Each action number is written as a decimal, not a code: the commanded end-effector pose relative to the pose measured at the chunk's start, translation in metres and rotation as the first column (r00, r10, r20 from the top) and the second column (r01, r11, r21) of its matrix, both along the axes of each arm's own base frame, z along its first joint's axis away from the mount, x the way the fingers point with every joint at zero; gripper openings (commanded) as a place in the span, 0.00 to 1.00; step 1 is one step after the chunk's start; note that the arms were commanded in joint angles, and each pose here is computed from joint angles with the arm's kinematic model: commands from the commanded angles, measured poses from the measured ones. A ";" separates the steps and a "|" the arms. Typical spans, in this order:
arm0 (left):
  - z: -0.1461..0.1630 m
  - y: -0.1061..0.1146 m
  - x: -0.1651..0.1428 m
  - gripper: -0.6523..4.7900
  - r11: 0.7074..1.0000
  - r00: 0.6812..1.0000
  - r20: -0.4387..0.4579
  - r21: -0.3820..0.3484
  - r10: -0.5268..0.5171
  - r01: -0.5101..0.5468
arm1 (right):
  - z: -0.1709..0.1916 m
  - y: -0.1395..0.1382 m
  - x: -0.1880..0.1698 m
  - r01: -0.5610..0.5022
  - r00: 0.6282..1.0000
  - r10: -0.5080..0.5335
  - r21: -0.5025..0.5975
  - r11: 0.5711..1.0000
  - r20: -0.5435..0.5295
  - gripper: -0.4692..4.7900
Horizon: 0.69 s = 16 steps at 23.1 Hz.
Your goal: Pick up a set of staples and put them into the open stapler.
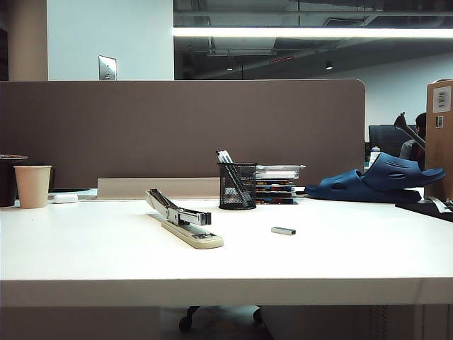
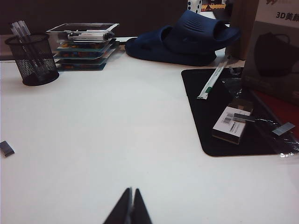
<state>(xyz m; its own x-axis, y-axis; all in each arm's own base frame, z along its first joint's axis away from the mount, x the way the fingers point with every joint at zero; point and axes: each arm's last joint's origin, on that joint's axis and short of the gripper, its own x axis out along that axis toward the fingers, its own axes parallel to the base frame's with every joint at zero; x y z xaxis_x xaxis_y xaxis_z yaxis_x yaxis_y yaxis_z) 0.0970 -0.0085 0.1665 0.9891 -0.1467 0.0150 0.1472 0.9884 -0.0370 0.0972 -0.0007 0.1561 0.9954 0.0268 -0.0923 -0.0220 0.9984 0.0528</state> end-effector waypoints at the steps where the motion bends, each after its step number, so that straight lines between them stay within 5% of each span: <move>1: 0.002 0.000 0.000 0.11 1.000 1.000 0.012 0.003 0.003 -0.004 | 0.003 0.000 0.000 0.000 1.000 0.000 0.003 1.000 0.025 0.08; 16: 0.002 0.000 0.000 0.11 1.000 1.000 0.012 0.000 -0.018 0.018 | 0.003 0.000 0.000 0.001 1.000 -0.001 0.003 1.000 0.026 0.08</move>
<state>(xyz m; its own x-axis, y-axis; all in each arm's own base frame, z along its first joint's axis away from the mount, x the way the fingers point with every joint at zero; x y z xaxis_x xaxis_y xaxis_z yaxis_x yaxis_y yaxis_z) 0.0970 -0.0085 0.1665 0.9888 -0.1482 0.0146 0.1487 0.9882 -0.0374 0.0972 -0.0007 0.1561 0.9954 0.0268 -0.0923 -0.0220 0.9984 0.0528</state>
